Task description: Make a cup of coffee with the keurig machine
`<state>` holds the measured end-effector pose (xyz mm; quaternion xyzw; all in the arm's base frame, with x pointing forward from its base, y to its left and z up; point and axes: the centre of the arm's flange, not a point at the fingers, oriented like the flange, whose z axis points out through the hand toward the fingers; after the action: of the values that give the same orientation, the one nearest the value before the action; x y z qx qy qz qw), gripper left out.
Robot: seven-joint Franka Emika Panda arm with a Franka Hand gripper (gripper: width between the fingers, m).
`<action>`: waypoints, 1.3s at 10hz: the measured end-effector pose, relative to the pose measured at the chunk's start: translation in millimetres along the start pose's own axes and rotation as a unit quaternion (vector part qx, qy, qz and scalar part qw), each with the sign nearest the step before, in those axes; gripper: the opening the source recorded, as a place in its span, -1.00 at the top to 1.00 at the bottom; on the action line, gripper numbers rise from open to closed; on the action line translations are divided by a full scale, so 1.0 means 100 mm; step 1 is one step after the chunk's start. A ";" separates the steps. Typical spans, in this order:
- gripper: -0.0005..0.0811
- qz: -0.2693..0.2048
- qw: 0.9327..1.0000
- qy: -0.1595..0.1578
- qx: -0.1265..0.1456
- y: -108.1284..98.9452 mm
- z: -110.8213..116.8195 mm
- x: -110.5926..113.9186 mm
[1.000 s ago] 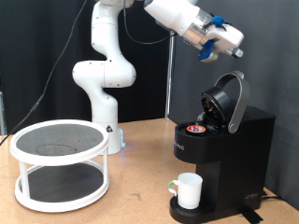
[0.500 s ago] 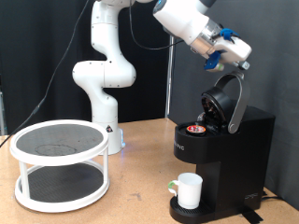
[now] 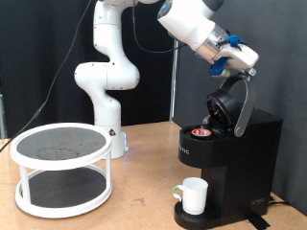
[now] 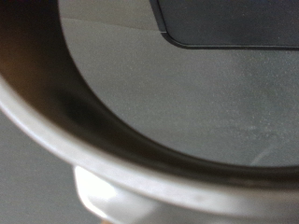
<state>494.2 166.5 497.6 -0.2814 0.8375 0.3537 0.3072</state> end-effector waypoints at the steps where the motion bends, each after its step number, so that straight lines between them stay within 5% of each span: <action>1: 0.99 -0.008 1.000 0.002 -0.013 0.00 -0.03 0.03; 3: 0.99 -0.011 1.000 0.004 -0.029 -0.03 -0.14 0.10; 8: 0.99 0.058 0.998 -0.002 -0.010 -0.30 -0.51 0.21; 13: 0.99 0.100 0.991 0.089 0.028 -0.64 -0.75 0.63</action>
<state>473.5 54.7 467.7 -0.2180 0.8949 0.3326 0.2025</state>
